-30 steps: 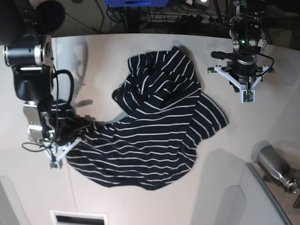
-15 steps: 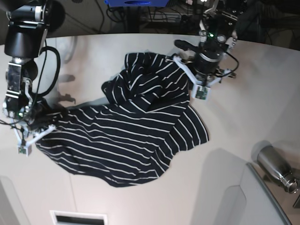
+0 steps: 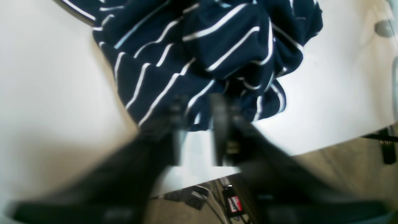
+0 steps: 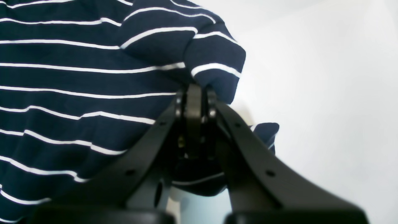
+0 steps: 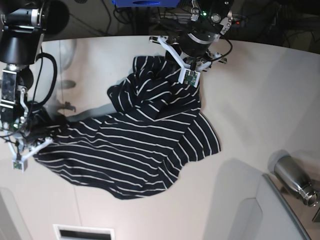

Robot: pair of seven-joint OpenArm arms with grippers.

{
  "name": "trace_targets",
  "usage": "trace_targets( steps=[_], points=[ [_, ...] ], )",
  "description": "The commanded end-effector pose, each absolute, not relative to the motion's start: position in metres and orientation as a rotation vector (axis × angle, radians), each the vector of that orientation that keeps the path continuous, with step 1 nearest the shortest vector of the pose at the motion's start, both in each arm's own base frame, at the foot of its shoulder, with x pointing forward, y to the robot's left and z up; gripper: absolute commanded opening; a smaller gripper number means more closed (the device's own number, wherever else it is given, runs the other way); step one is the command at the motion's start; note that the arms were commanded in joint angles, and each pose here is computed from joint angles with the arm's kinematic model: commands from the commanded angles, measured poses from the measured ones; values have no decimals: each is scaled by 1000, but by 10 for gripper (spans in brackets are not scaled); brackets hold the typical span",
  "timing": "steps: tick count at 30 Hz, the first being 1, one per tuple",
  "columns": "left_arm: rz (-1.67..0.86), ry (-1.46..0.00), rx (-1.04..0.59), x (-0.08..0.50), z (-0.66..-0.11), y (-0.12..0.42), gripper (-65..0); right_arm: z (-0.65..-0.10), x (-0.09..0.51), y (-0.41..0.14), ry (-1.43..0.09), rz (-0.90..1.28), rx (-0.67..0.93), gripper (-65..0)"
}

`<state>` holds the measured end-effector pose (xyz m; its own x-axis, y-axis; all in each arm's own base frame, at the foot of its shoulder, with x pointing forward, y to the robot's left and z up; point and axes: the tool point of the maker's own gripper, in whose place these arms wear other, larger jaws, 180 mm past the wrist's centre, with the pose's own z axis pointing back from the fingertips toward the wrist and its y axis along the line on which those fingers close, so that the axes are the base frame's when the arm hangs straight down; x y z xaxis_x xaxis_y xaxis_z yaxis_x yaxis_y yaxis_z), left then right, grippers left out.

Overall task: Layout the t-shirt on the table in an organized manner, then fold the t-shirt properly
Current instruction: 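Stretch the shirt between both grippers, pulling the left gripper away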

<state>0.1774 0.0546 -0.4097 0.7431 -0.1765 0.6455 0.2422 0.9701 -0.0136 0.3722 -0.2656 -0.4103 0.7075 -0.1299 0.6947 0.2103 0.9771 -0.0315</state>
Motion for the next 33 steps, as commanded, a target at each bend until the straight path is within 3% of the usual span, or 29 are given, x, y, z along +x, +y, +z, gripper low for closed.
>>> trace_targets(
  steps=[1, 3, 5, 17, 19, 20, 24, 33],
  points=[
    [-224, -721, -100, 178, -404, 55, -314, -389, 387, -277, -828, -180, -139, -642],
    [-234, -722, -92, 178, -404, 58, -191, -389, 387, -277, -828, -180, -139, -642],
    [-234, -726, -90, 181, -404, 59, -123, -389, 386, -277, -827, -180, -139, -642],
    [-250, -611, -45, 171, -449, 69, -125, -389, 385, -279, -825, -179, -143, -642],
    [-251, -599, -40, 170, -454, 70, -197, -390, 385, -279, -824, -179, -143, -642],
    [-250, -602, -41, 171, -453, 70, -268, -390, 385, -279, -824, -179, -143, -642],
    [-248, -644, -35, 183, -442, 71, -650, -390, 385, -279, -824, -179, -143, -642],
    [-144, -701, 83, 217, -431, 129, -650, -392, 382, -279, -818, -179, -143, -642]
  ],
)
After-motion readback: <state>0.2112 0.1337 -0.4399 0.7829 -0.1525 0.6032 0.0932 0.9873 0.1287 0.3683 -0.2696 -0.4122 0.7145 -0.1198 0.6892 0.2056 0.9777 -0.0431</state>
